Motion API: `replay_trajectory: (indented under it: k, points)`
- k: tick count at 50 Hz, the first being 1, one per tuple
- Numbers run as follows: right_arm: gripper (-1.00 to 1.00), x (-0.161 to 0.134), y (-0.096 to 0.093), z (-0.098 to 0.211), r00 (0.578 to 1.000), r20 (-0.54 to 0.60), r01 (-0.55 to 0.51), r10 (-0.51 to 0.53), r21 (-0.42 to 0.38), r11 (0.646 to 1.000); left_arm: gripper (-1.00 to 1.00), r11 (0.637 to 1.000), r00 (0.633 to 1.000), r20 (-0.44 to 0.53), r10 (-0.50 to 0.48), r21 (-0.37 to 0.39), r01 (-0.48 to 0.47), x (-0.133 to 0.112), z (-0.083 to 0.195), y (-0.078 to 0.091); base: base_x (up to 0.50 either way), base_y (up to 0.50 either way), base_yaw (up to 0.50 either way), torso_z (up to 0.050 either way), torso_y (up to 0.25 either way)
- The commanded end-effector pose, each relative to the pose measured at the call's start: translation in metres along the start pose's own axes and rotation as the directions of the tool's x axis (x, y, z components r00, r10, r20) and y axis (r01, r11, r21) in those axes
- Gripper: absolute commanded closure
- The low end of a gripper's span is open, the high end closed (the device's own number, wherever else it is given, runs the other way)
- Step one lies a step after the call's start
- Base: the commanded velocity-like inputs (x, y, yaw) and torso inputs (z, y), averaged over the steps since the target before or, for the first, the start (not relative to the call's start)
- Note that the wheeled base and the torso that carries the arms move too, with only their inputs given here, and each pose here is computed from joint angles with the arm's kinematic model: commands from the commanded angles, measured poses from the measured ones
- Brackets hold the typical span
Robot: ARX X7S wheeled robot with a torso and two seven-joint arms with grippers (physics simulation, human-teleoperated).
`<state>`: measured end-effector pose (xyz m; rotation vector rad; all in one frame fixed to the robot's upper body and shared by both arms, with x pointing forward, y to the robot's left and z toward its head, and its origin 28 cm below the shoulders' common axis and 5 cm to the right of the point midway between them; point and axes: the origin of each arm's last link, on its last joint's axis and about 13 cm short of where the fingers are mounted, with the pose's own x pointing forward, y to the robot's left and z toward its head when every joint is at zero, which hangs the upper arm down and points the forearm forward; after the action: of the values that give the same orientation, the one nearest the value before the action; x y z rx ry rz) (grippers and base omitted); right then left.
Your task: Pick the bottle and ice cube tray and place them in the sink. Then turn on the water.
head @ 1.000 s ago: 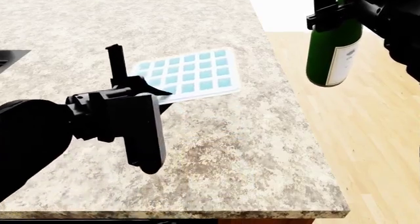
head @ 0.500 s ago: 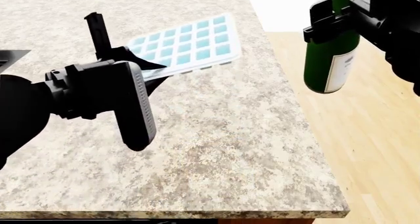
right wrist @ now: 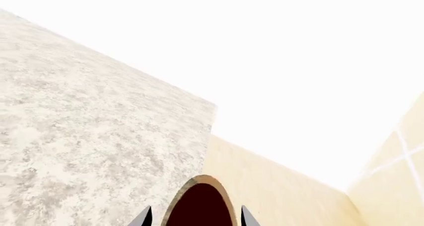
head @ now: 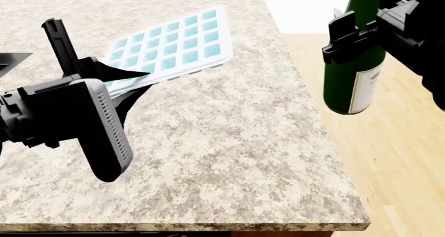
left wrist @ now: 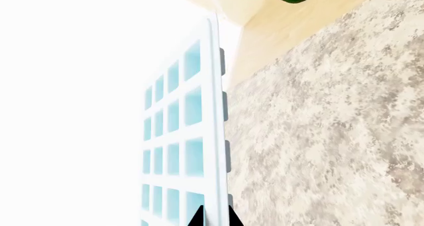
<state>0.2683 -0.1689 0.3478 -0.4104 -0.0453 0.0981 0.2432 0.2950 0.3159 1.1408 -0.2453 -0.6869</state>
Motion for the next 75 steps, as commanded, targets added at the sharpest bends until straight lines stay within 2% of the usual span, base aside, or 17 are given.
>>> replay_trajectory:
  k: [1,10,18,47,60,75]
  points:
    - [1.0,-0.009,0.012,0.007,0.997,0.063,-0.045,0.046,-0.018,0.999,1.0,0.997,0.996,-0.037,0.077,0.003,-0.077,-0.027,-0.003,-0.003,0.0,0.0,0.0,0.0,0.0]
    - [1.0,-0.017,0.03,0.012,0.986,0.108,-0.126,0.128,-0.023,0.992,1.0,0.993,0.991,-0.064,0.118,-0.005,-0.118,-0.051,-0.005,-0.007,0.0,0.0,0.0,0.0,0.001]
    - [1.0,-0.015,0.035,0.011,0.979,0.132,-0.158,0.157,0.0,0.987,1.0,0.992,0.989,-0.071,0.129,0.009,-0.128,-0.061,-0.002,-0.008,0.0,0.0,0.0,0.0,0.0]
    - [1.0,-0.005,0.039,0.007,0.982,0.12,-0.149,0.148,-0.001,0.989,1.0,0.992,0.99,-0.057,0.128,0.023,-0.127,-0.055,-0.003,-0.007,-0.11,0.01,0.0,0.0,0.001]
    - [1.0,-0.009,0.039,0.006,0.981,0.109,-0.157,0.159,-0.027,0.987,1.0,0.993,0.992,-0.056,0.116,0.013,-0.115,-0.056,-0.006,-0.012,0.0,0.5,0.0,0.001,0.001]
    - [1.0,-0.007,0.042,0.003,0.98,0.106,-0.168,0.17,-0.026,0.985,1.0,0.992,0.991,-0.046,0.123,0.009,-0.123,-0.058,-0.004,-0.011,0.0,0.5,0.0,0.0,0.001]
